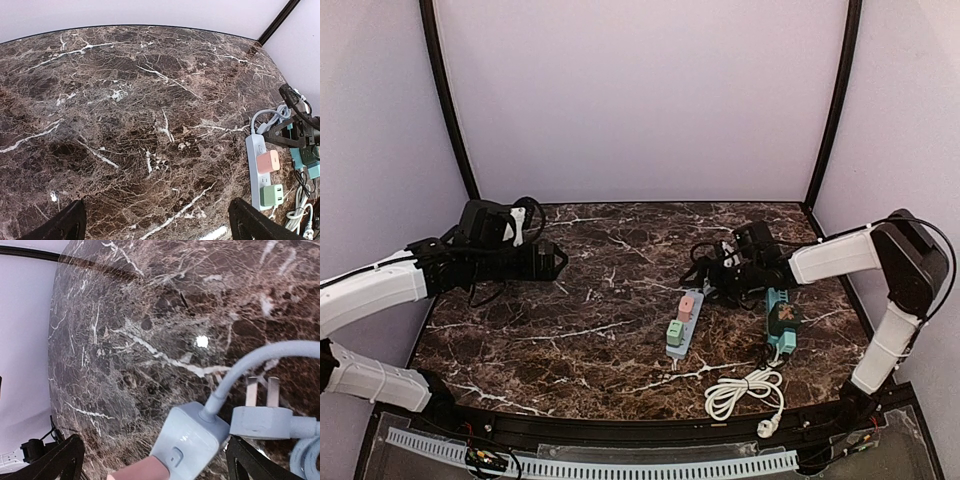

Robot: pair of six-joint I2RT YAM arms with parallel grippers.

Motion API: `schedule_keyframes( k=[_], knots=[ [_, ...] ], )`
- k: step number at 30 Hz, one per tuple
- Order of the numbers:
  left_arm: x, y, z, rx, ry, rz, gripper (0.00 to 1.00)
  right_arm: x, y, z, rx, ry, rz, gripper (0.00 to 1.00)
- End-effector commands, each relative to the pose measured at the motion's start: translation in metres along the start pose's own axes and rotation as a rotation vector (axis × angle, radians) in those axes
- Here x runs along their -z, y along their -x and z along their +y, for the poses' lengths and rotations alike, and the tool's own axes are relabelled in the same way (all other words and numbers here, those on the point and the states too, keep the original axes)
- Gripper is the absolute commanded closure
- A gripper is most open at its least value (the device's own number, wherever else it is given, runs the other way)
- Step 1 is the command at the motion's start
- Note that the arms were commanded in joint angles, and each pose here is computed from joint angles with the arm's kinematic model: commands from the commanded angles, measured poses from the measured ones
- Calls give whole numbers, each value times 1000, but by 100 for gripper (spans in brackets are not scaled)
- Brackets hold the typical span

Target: Pull the plug off the socket

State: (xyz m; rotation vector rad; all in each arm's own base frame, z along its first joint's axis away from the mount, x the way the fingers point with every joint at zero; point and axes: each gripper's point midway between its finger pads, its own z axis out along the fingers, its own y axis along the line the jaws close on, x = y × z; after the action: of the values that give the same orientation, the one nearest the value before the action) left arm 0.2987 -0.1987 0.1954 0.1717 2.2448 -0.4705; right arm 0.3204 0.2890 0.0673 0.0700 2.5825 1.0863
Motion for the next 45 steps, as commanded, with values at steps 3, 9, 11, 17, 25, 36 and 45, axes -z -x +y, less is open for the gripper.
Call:
schedule_keyframes(
  k=[3,9,11,17,25,36,45],
  knots=[
    [7,-7,8,8,27,2,0,-24,18,34,-7,148,12,2],
    [9,-9,10,10,34,-4,0,-52,23,56,-2,241,71,1],
    [9,-10,12,10,38,-1,0,-63,21,70,15,275,98,1],
    [5,-15,13,13,45,15,0,-93,8,114,78,361,183,1],
    [2,-16,12,11,43,24,0,-120,-11,170,179,469,286,1],
    [-8,-15,-1,-11,-8,66,0,-79,-4,193,372,454,237,1],
    [-9,-10,-13,-42,-60,74,0,4,13,186,594,354,2,1]
  ],
)
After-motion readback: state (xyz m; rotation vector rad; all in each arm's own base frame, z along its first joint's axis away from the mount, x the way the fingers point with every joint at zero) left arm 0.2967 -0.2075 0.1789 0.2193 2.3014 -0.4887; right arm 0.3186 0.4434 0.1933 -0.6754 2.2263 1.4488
